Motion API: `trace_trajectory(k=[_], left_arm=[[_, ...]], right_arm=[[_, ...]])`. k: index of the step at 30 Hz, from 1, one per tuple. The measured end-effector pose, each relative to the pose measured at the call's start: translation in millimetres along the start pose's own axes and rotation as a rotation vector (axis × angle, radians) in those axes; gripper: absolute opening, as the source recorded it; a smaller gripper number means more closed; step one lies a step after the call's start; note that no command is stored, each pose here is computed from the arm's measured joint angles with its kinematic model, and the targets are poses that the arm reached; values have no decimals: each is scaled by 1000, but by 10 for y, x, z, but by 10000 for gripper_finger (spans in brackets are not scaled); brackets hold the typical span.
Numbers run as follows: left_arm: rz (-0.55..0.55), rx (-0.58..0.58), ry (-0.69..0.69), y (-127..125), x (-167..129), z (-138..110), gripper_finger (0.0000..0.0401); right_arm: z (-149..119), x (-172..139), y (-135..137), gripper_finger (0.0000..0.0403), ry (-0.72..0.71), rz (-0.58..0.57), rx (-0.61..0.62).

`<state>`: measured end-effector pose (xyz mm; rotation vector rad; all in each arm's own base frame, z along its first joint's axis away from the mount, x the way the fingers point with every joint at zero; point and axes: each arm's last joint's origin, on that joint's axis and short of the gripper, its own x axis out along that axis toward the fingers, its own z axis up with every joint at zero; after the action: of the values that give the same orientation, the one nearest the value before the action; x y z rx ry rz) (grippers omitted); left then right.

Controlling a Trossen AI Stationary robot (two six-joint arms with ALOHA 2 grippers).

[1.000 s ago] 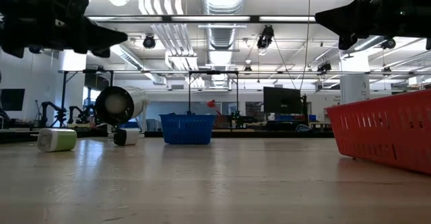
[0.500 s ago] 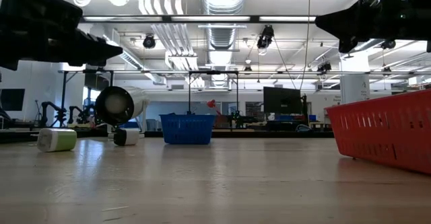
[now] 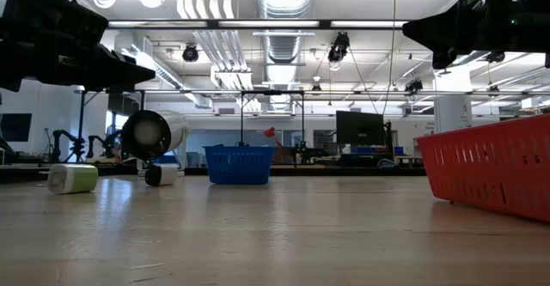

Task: Pick & Place Office items
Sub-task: Put the white and black charger adapter into the red bin

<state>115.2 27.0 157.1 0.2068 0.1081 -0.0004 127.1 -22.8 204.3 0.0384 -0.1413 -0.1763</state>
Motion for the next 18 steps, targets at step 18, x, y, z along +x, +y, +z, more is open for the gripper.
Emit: trace_trajectory(k=[18], left_arm=[[-2,39,7,-2,1,-7,7]], right_arm=[[-10,-1,-1,34,5,-1,-24]])
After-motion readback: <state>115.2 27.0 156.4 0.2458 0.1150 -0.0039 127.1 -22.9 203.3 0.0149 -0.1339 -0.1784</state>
